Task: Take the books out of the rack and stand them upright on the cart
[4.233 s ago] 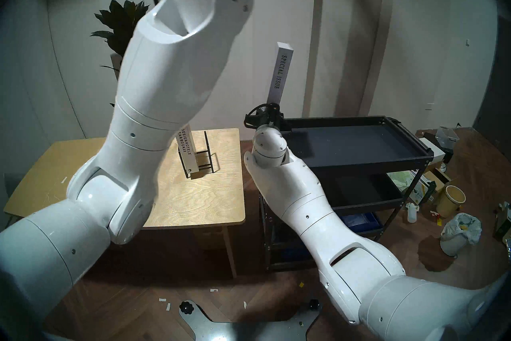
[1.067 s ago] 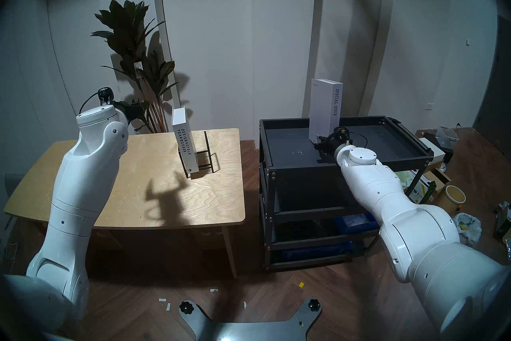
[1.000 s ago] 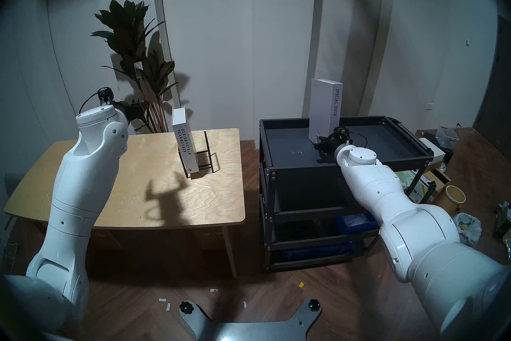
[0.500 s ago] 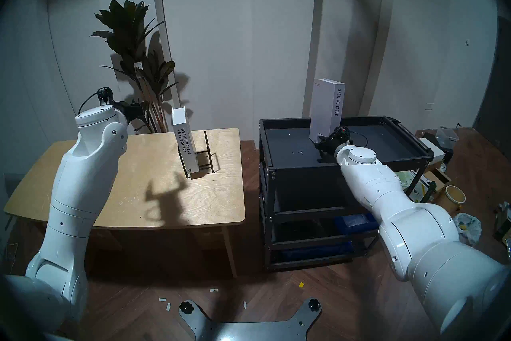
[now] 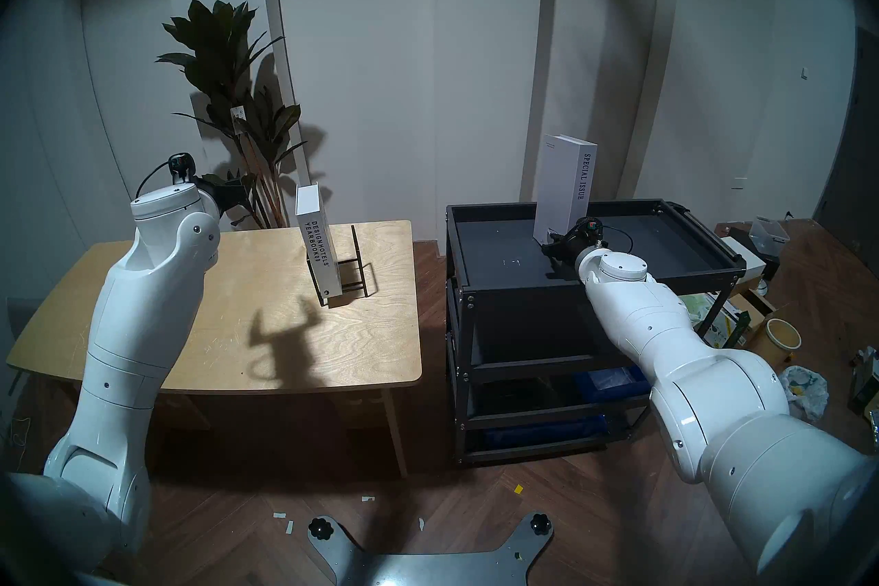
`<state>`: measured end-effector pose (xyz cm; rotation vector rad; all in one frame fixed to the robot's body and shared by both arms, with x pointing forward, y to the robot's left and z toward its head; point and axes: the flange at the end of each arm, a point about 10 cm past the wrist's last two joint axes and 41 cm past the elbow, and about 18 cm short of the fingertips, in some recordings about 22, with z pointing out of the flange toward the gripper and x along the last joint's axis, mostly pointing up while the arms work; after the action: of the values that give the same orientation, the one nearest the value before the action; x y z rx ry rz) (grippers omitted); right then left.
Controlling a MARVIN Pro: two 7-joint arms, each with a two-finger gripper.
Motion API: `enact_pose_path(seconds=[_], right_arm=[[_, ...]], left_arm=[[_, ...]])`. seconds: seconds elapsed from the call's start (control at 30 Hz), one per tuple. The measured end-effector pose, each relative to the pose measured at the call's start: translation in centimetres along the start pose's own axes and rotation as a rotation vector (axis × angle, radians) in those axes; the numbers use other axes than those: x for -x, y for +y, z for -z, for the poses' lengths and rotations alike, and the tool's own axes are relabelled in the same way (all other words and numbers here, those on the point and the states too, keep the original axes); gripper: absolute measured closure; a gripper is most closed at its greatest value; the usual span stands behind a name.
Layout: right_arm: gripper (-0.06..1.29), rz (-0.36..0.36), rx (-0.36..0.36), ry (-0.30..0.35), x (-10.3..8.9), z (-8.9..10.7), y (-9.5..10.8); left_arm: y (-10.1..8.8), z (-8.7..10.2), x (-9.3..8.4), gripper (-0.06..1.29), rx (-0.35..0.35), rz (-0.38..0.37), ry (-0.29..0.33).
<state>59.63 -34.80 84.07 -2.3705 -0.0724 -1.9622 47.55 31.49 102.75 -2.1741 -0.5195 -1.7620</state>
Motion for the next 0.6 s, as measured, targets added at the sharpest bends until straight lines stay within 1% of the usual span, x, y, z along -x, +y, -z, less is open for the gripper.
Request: enact_pose_path(seconds=[0.27,0.33,0.37,0.4,0.43,0.47,0.5,0.6], right_arm=[[0.66,0.014,0.004,-0.01,0.01,-0.08,-0.13],[0.62,0.018,0.005,-0.013,0.02,-0.11,-0.16],[0.48,0.021,0.006,-0.016,0.02,-0.12,-0.18],[0.41,0.022,0.006,-0.018,0.02,-0.13,-0.19],[0.27,0.025,0.007,-0.021,0.03,-0.14,-0.2],[0.06,0.027,0.008,-0.024,0.03,-0.16,-0.21],[0.01,0.029,0.008,-0.026,0.03,-0.17,-0.22],[0.0,0.035,0.01,-0.033,0.04,-0.21,-0.26]], left_arm=[[-0.13,-0.27,0.41,0.0,-0.004,-0.003,-0.012],[-0.16,-0.36,0.53,0.0,-0.005,-0.004,-0.015],[-0.17,-0.41,0.59,0.0,-0.006,-0.005,-0.017],[-0.17,-0.43,0.62,0.0,-0.006,-0.005,-0.018],[-0.17,-0.46,0.69,0.0,-0.006,-0.006,-0.02],[-0.18,-0.5,0.75,0.0,-0.006,-0.006,-0.021],[-0.18,-0.53,0.79,0.0,-0.006,-0.007,-0.022],[-0.18,-0.6,0.91,0.0,-0.005,-0.008,-0.025]])
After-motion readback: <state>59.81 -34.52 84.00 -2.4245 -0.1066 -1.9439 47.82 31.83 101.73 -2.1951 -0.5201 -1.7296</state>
